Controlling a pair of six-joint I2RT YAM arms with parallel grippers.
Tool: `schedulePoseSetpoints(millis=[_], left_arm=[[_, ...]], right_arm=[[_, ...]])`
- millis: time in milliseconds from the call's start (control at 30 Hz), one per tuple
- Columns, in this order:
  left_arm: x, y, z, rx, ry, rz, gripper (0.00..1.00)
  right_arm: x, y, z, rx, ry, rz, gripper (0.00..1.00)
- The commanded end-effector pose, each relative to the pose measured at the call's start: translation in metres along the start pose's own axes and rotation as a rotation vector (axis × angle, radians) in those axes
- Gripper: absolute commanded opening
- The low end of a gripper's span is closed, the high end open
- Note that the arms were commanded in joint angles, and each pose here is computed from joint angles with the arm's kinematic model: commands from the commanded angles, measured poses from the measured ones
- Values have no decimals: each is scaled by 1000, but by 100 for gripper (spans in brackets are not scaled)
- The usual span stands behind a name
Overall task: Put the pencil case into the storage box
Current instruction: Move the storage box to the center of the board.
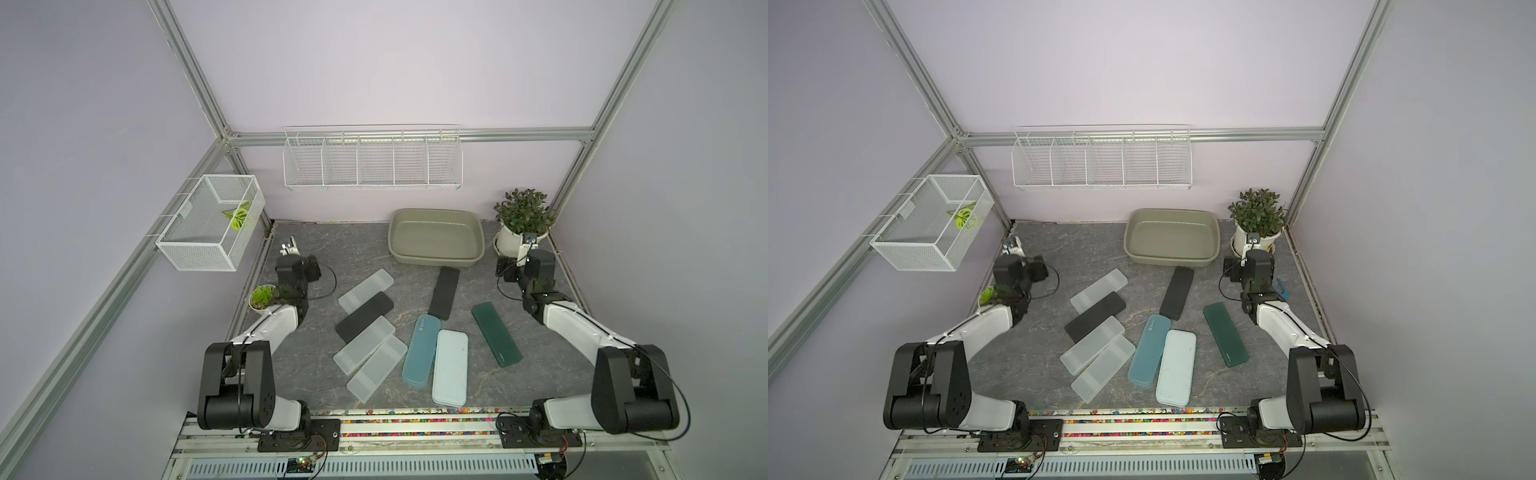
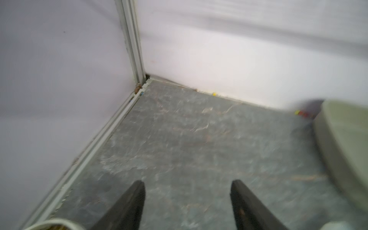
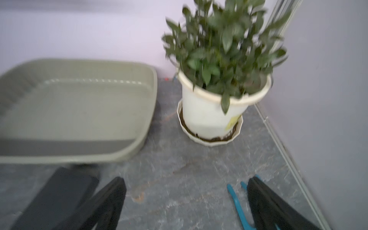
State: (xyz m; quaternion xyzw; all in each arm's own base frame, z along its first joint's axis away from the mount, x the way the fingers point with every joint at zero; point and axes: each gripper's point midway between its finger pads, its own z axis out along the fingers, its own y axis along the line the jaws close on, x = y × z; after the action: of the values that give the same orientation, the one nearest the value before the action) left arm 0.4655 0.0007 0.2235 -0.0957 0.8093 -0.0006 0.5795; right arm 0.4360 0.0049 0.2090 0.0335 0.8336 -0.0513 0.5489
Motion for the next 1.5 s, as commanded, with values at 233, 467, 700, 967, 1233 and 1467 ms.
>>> schedulePoseSetpoints(millis=[233, 467, 700, 967, 1233, 1467], left_arm=[[53, -199, 52, 304, 535, 152, 47], [87, -252, 90, 319, 592, 174, 49], [116, -260, 116, 312, 603, 170, 55], [133, -280, 124, 398, 630, 122, 55], [153, -276, 141, 341, 643, 123, 41], [154, -257, 143, 248, 636, 143, 0]], right_arm=[[66, 24, -43, -30, 513, 229, 98], [71, 35, -68, -95, 583, 278, 97], [74, 36, -80, -109, 607, 279, 97], [84, 32, -79, -85, 642, 255, 98], [91, 28, -75, -41, 690, 258, 98], [93, 22, -72, 1, 706, 235, 98]])
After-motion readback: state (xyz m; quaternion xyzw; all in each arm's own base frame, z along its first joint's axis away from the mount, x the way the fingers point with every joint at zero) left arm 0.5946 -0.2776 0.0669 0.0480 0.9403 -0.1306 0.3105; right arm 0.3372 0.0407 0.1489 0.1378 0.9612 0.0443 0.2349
